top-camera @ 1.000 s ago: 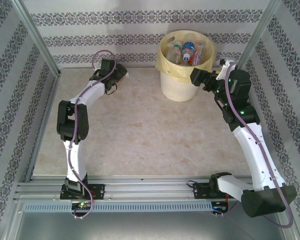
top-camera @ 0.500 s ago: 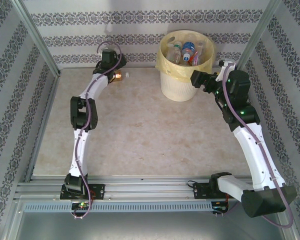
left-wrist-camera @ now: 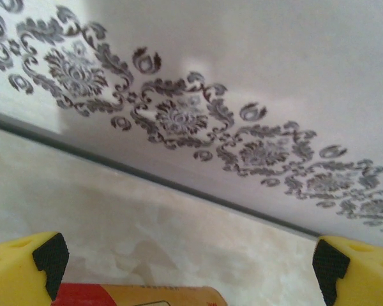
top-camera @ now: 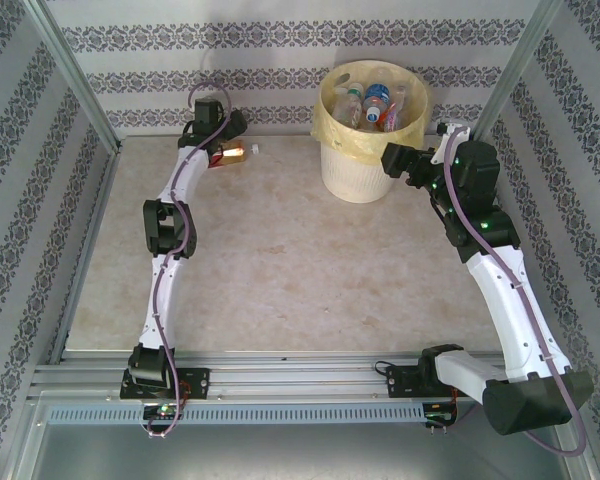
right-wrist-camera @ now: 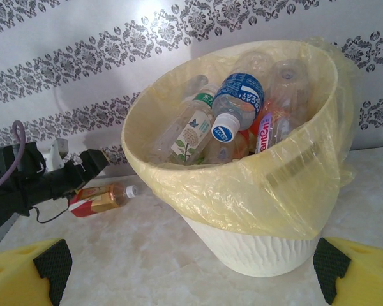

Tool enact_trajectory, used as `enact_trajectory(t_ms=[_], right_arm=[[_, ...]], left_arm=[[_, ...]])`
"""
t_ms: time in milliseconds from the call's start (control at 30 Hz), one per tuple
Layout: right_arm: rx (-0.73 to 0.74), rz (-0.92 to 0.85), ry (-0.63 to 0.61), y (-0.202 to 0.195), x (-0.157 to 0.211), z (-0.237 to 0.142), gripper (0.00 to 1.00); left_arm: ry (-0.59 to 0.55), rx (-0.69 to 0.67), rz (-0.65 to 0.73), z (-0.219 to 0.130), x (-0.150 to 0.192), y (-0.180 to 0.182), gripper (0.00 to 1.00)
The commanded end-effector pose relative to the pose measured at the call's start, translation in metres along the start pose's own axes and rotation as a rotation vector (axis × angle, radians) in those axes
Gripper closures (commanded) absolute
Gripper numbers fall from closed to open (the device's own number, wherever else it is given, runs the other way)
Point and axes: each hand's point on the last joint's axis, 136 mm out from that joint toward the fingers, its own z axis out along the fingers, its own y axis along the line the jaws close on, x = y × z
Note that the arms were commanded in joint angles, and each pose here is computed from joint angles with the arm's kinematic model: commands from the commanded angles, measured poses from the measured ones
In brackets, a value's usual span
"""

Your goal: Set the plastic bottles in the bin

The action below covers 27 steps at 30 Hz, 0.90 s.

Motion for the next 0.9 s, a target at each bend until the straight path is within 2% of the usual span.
enact_trajectory(t_ms=[0, 533, 700, 867], right_arm=[[-0.019, -0.001, -0.036, 0.01, -0.012, -0.01, 0.02], [-0.037, 0.02, -0.04, 0.013, -0.009, -0.012, 0.02], [-0.044, 0.024, -0.039, 0.014, -0.007, -0.013, 0.02], [-0.043, 0.025, -0.04, 0.014, -0.006, -0.017, 0.02]], left_arm=[[0.187, -0.007, -0.01, -0.023, 0.036, 0.0, 0.0], [0.335, 0.027, 0.042, -0.13, 0.144, -0.009, 0.0], [0.356, -0.158, 0.201, -0.137, 0.156, 0.009, 0.0], [0.363, -0.314, 0.378, -0.143, 0.152, 0.024, 0.0]])
